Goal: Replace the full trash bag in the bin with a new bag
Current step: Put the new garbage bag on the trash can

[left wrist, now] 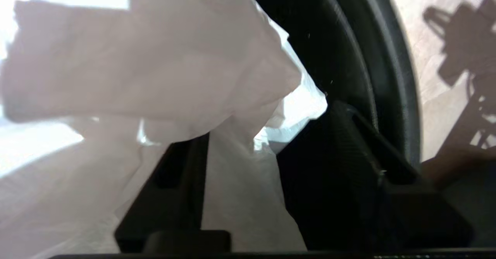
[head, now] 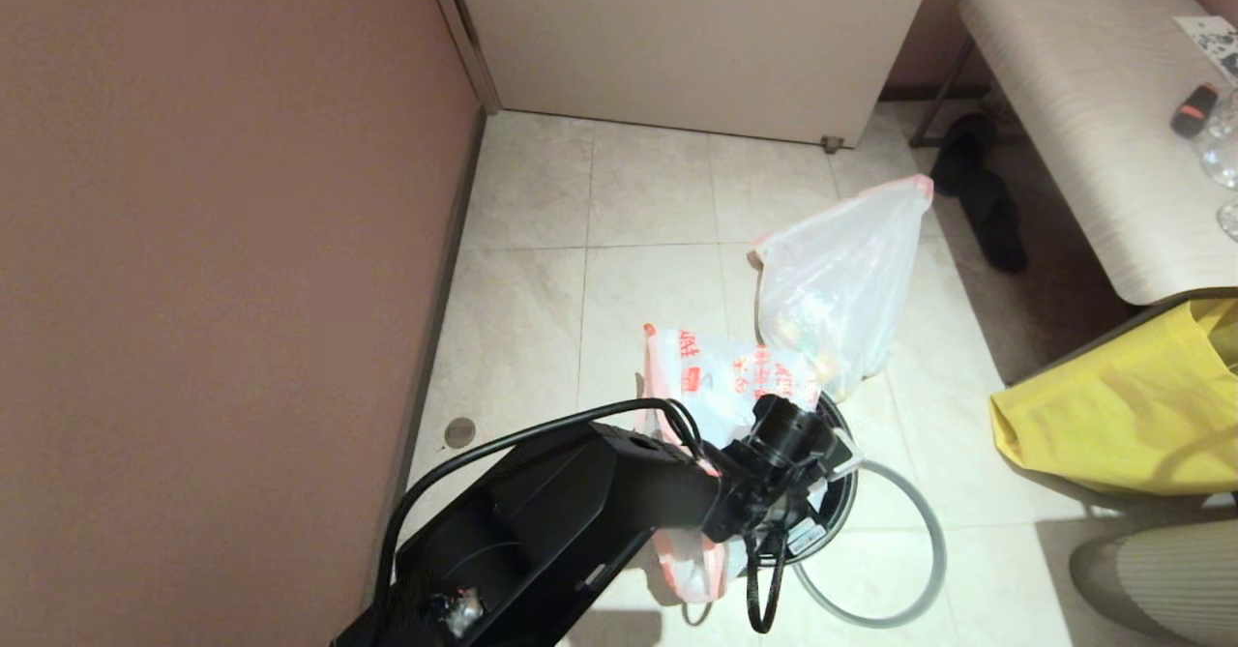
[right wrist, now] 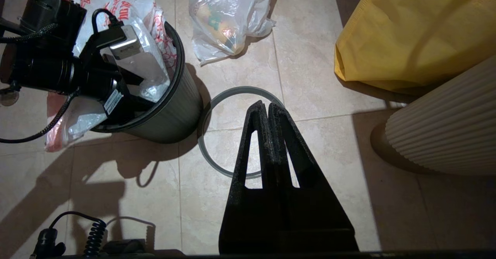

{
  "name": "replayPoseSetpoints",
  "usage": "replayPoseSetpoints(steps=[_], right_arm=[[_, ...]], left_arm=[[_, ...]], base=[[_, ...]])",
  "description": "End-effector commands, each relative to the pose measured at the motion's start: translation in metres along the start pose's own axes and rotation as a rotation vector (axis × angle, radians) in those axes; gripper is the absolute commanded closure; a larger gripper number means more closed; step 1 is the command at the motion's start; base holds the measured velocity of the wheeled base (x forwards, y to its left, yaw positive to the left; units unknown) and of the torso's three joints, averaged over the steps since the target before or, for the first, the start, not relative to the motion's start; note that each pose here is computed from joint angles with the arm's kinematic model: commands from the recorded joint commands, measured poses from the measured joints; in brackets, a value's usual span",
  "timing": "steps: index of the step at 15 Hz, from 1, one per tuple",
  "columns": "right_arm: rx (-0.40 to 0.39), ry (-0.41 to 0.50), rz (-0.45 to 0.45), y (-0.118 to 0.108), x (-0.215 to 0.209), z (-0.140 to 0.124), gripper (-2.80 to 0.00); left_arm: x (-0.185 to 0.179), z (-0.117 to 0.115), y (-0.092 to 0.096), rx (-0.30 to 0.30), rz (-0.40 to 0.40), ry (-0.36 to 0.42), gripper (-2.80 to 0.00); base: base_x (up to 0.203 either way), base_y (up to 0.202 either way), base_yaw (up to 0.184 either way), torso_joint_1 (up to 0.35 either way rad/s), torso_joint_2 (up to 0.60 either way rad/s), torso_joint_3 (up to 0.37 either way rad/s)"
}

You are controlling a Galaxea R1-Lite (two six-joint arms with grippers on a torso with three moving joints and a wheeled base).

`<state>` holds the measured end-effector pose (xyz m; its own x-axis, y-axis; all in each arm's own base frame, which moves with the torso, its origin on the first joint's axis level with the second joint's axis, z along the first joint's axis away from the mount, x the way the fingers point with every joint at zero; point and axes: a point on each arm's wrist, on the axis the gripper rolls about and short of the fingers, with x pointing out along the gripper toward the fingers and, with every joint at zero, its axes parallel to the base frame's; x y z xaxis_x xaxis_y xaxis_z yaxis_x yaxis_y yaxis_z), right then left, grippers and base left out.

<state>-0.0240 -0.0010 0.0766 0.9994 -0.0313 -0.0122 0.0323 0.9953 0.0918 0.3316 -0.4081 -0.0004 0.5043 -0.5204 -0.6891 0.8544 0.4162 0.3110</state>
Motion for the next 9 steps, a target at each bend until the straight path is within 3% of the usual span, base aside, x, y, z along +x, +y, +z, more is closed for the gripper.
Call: replayPoseSetpoints(steps=[1,4,9], right_arm=[[0.0,0.002,0.0,0.0,0.0,0.0,0.0],[0.0,0.002,0.001,0.0,0.0,0.0,0.0],[0.001,0.002,0.0,0.0,0.0,0.0,0.0]], left_arm=[[-0.02,0.018,0.007,-0.009,0.017,-0.046,-2.8],[-0.053,0.037,0.006,-0.066,-0.006,-0.03,-2.8],[-0.068,0.042,-0.004,-0.134,-0.034,-0.002,-2.8]], base=[[0.0,0.0,0.0,0.0,0.0,0.0],[0.0,0.0,0.0,0.0,0.0,0.0],[0.0,0.0,0.0,0.0,0.0,0.0]])
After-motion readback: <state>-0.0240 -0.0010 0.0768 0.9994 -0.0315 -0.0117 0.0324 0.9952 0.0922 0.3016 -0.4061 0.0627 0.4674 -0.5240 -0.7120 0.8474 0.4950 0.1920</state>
